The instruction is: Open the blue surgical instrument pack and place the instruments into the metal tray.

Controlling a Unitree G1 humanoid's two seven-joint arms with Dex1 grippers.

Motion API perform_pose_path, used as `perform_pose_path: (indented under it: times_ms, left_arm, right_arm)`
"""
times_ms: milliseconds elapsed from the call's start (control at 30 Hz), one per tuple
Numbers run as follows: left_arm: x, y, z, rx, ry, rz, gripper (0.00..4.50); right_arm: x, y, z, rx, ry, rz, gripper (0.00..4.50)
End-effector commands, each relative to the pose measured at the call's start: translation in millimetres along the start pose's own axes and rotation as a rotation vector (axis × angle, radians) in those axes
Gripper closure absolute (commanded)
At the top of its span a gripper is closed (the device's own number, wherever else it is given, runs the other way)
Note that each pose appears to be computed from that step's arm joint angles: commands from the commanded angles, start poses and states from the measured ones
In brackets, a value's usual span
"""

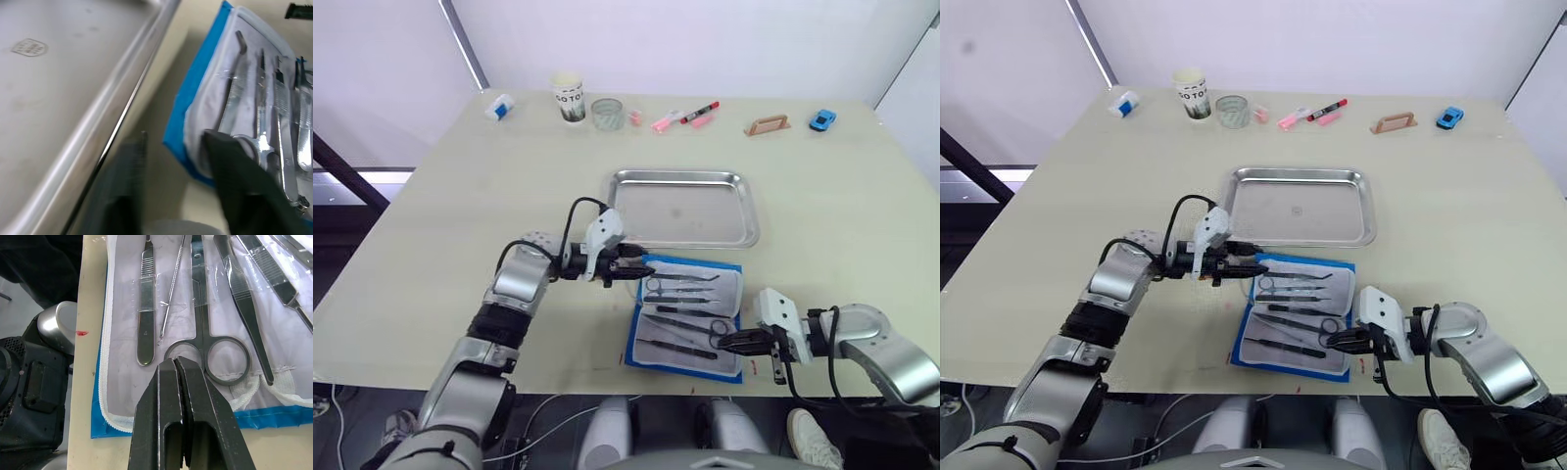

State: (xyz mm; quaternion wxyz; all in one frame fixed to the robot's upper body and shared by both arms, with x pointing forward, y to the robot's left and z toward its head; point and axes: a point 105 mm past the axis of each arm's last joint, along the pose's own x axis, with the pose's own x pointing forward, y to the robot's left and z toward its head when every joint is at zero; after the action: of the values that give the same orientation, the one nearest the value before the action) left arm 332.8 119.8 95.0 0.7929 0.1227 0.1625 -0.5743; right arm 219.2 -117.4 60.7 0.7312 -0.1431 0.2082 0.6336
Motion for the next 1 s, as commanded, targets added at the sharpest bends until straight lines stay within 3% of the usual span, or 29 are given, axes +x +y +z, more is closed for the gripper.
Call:
perform_pose_path:
  times_ms: [33, 400, 500, 600, 633, 833, 967, 1000]
  left_arm:
    - [-17, -5, 1, -0.017, -0.044, -0.015, 1.31]
    - [-85, -35, 22, -0.012, -0.303, -0.114, 1.31]
    - [-94, -42, 21, -0.038, -0.306, -0.131, 1.31]
    - [-103, -49, 24, -0.038, -0.309, -0.145, 0.56]
    - [-106, -52, 24, -0.029, -0.307, -0.147, 0.05]
    - [-117, -64, 18, 0.038, -0.249, -0.196, 0.05]
    - [-117, -65, 15, 0.070, -0.215, -0.211, 0.00]
    - [-117, -65, 14, 0.075, -0.212, -0.213, 0.00]
  right_arm:
    - [0, -2, -7, 0.019, 0.026, -0.014, 4.50]
    - [-2, -2, 2, 0.007, 0.000, 0.008, 4.50]
    - [-3, -3, 5, 0.004, -0.007, 0.012, 4.50]
    - [-3, -4, 8, -0.008, -0.020, 0.010, 4.50]
    - [-3, -4, 10, -0.010, -0.028, 0.009, 4.50]
    - [-6, -4, 19, -0.018, -0.071, 0.021, 4.50]
    - [-9, -6, 38, -0.067, -0.154, 0.012, 3.46]
    - [-9, -7, 43, -0.085, -0.179, 0.000, 2.83]
